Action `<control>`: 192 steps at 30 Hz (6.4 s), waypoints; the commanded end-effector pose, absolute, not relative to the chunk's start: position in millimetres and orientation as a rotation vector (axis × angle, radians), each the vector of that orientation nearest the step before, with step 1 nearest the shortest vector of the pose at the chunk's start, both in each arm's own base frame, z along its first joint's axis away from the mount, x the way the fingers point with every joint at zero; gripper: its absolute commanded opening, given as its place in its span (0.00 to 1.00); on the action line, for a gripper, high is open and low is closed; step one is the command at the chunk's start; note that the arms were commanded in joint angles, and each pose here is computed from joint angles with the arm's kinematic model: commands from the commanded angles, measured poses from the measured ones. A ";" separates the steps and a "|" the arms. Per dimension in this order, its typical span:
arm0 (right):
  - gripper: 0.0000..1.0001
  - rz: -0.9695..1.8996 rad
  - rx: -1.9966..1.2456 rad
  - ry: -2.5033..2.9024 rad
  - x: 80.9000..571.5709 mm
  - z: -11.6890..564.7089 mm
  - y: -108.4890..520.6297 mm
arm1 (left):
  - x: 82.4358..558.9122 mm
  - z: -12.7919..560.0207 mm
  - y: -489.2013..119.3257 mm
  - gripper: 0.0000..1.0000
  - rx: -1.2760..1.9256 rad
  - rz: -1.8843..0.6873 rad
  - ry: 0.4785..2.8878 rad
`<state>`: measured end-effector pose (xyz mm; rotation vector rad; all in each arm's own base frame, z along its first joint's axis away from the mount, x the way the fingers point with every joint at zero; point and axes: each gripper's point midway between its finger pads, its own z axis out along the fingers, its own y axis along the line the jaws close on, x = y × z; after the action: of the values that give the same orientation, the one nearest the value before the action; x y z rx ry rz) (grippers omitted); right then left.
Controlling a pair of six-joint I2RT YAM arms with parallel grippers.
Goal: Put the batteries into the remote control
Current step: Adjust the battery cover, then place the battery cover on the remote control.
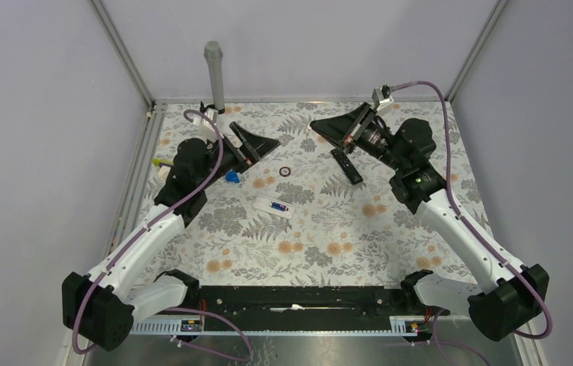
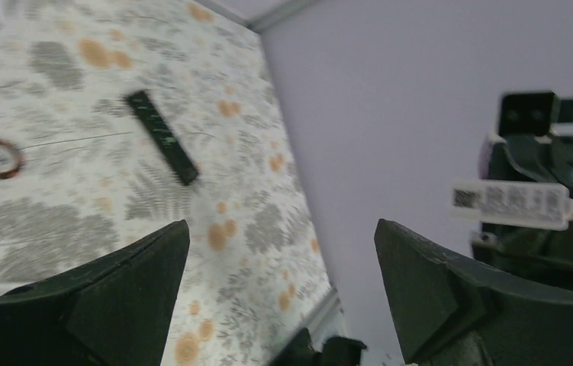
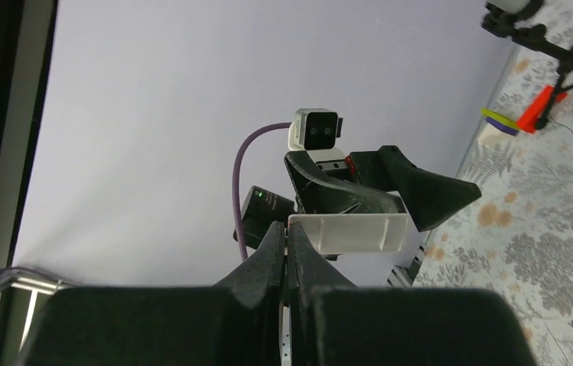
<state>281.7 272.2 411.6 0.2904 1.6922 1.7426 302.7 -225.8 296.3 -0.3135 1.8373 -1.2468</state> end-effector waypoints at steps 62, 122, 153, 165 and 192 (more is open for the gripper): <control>0.00 2.444 0.091 1.299 243.5 485.7 294.1 | 249.2 483.4 -269.4 0.38 -0.337 -2.595 1.455; 0.52 1.698 0.002 1.885 271.2 326.5 313.0 | 267.8 347.5 -267.2 0.00 -0.078 -1.810 1.968; 0.00 1.656 0.265 2.017 260.7 225.8 305.7 | 283.6 226.0 -211.1 0.99 -0.322 -1.251 2.231; 0.00 1.581 0.391 2.181 259.0 127.4 345.4 | 275.0 98.2 -160.8 0.95 -0.564 -0.866 2.517; 0.00 1.421 0.486 2.260 282.7 66.1 360.0 | 283.1 57.4 -168.1 0.74 -0.598 -0.954 2.604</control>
<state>273.6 352.8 65.2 0.5040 2.2835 1.4467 278.4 -162.4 56.1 -0.6354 2.6244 -0.8929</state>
